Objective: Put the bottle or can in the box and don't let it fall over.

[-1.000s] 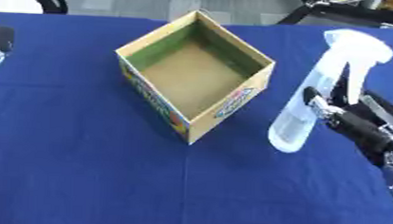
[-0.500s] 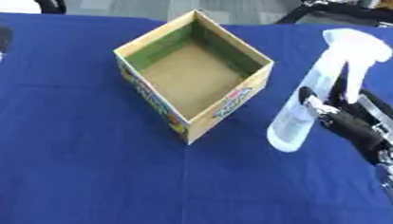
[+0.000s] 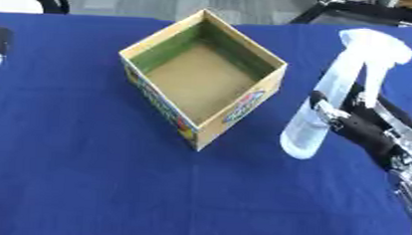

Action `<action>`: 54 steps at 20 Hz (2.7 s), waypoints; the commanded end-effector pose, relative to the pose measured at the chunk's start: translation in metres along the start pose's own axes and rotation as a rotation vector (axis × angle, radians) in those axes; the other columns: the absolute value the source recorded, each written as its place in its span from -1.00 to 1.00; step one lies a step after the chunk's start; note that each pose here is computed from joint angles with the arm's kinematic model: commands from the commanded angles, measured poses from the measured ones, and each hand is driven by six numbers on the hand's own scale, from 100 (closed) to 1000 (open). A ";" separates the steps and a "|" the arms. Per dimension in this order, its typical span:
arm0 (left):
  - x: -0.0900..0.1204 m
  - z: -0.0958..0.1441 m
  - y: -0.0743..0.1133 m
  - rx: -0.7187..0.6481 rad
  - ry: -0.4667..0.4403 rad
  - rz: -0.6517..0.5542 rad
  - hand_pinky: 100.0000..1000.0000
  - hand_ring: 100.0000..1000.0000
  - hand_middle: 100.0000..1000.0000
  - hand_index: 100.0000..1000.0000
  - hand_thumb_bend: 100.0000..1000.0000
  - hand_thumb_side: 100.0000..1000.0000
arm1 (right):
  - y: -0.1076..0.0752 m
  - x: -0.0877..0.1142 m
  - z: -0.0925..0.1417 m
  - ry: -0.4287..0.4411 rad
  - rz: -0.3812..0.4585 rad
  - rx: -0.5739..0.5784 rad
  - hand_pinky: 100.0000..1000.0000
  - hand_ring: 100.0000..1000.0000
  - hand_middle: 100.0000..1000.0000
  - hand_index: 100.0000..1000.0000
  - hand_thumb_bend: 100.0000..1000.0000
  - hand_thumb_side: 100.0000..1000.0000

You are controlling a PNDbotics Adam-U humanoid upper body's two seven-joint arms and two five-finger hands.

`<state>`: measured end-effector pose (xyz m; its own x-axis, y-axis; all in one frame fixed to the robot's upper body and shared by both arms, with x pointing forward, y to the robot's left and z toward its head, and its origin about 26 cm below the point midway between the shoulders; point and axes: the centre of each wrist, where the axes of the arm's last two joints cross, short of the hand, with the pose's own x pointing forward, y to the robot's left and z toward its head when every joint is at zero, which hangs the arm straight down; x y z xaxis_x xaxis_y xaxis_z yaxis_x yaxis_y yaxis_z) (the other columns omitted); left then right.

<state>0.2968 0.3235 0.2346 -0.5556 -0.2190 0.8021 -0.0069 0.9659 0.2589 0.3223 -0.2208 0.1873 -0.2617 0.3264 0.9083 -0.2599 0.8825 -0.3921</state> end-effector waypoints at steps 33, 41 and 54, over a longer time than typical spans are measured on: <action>0.011 -0.005 -0.001 -0.014 -0.048 0.004 1.00 1.00 1.00 0.88 -0.51 -0.71 | 0.000 -0.017 -0.016 0.044 -0.006 0.006 1.00 1.00 1.00 1.00 -1.00 -0.17; 0.011 -0.006 -0.001 -0.014 -0.048 0.004 1.00 1.00 1.00 0.87 -0.52 -0.71 | 0.002 -0.026 -0.015 0.077 0.000 -0.010 1.00 1.00 1.00 1.00 -1.00 -0.26; 0.011 -0.005 -0.001 -0.013 -0.047 0.003 1.00 1.00 1.00 0.87 -0.54 -0.70 | 0.006 -0.042 -0.016 0.147 0.001 -0.027 1.00 1.00 1.00 1.00 -1.00 -0.32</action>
<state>0.2981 0.3209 0.2364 -0.5651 -0.1997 0.8005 0.0050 0.9694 0.2453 0.3450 -0.2214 0.1506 -0.1362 0.3533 0.9255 -0.2432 0.8937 -0.3769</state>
